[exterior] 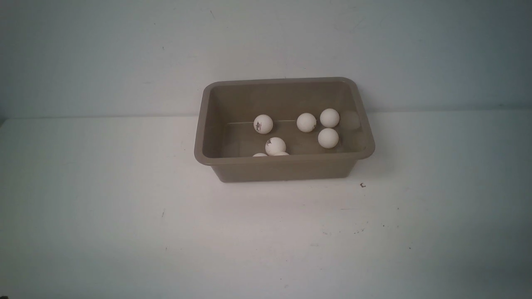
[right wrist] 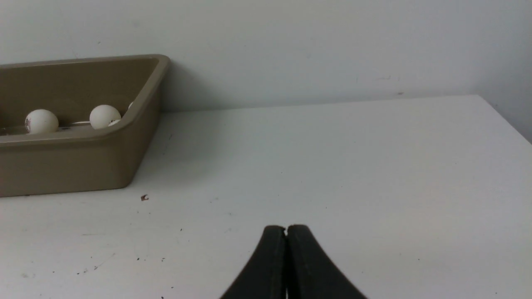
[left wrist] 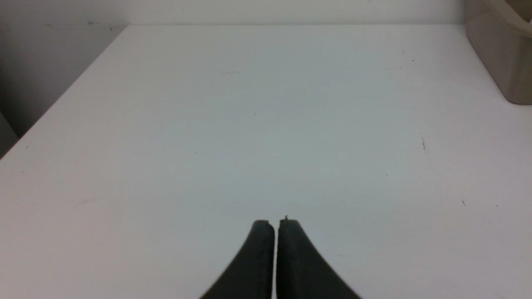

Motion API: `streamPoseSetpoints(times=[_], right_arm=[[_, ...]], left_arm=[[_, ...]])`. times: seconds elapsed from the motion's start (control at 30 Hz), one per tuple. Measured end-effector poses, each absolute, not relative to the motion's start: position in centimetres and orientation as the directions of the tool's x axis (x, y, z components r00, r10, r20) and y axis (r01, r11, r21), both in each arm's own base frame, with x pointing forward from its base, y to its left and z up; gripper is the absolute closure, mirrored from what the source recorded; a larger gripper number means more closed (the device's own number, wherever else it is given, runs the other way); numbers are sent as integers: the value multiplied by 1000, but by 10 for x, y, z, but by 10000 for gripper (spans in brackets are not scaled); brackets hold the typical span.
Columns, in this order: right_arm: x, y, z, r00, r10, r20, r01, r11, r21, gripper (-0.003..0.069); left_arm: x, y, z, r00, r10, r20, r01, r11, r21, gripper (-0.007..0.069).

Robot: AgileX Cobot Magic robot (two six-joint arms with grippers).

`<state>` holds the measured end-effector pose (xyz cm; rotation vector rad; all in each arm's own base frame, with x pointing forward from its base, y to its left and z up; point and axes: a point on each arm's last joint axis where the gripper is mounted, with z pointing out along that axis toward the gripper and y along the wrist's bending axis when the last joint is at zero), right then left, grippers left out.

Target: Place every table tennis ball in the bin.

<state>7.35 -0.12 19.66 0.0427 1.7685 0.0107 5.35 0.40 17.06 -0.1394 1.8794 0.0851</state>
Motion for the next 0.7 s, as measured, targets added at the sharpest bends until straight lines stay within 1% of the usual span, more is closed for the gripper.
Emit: streamPoseSetpoints(times=[0.13,0.33,0.4,0.7], right_arm=[[73,-1,191,-215,35,-976,23,999,31,676],[69,-1,177,-342,37,-939,21,999,32,676],[69,0,175,-363,37,-931,21,999,32,676],[68,0,174,-370,37,-928,21,999,32,676]], left_arm=[[53,4,171,-303,-54,-951,-139,990,-11,629],[53,4,171,-303,-54,-951,-139,990,-11,629],[53,4,171,-303,-54,-951,-139,990,-11,629],[53,4,171,-303,-54,-951,-139,990,-11,629]])
